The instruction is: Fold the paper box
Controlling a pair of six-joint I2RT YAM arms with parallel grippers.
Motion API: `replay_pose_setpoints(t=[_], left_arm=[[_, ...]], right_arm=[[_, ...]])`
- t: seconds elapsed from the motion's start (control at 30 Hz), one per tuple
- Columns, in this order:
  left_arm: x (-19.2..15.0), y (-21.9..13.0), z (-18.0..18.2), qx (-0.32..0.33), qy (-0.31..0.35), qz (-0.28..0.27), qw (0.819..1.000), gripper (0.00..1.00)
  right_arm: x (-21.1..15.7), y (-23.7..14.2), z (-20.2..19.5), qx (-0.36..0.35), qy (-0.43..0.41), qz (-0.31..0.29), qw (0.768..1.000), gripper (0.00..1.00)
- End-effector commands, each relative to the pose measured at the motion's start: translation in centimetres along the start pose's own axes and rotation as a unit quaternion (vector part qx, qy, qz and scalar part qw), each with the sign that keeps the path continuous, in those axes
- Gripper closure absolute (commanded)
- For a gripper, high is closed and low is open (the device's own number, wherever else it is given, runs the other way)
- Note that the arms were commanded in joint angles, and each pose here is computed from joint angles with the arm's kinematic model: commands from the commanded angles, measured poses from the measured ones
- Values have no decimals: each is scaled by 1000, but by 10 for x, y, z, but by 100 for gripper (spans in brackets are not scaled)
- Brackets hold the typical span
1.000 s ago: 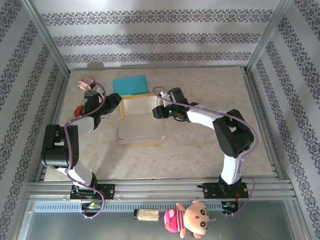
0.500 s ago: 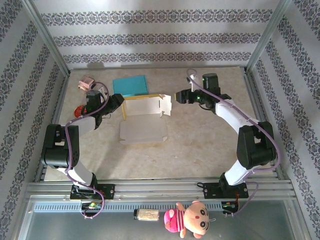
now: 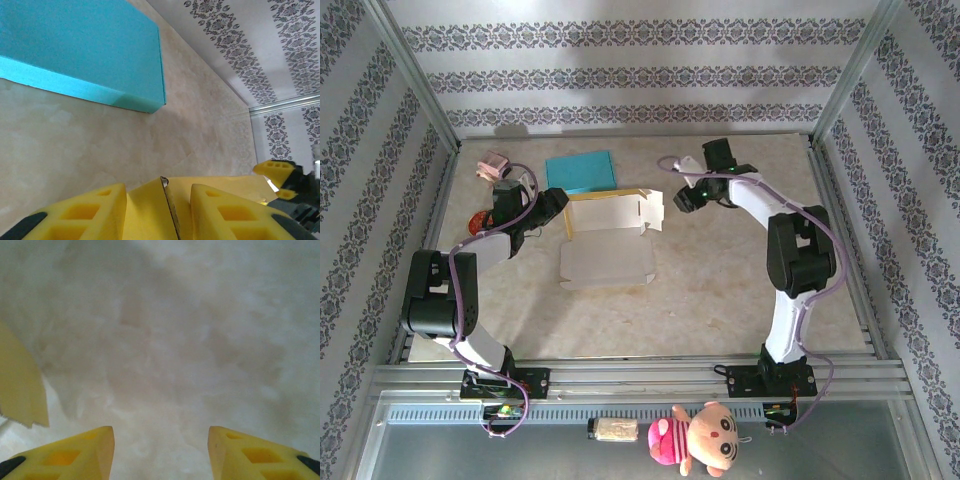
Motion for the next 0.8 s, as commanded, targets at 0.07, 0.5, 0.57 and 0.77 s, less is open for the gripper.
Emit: replay_pose_setpoints(t=[0.07, 0.5, 0.57, 0.77], left_arm=[[-8, 2, -1, 11, 6, 15, 1000, 62], [-13, 7, -5, 6, 12, 23, 1000, 62], [-13, 7, -5, 6, 14, 23, 1000, 62], [-15, 9, -3, 7, 14, 27, 1000, 62]], right_arm=[[6, 9, 29, 41, -77, 20, 996, 49], [36, 7, 64, 110, -77, -52, 990, 54], [41, 8, 68, 114, -82, -57, 988, 54], [57, 15, 80, 128, -99, -70, 984, 49]])
Point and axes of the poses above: each hand's point on the last joint's axis, 136 mm out from that joint toward the fingers, its own y axis out along the fingers, its own z axis along the line the jaws close on, x = y × z, the point moved 2 cm from there along -y, back along the fingers, and after that the axes turned 9 degrees about -y, right-handed, at the moved point
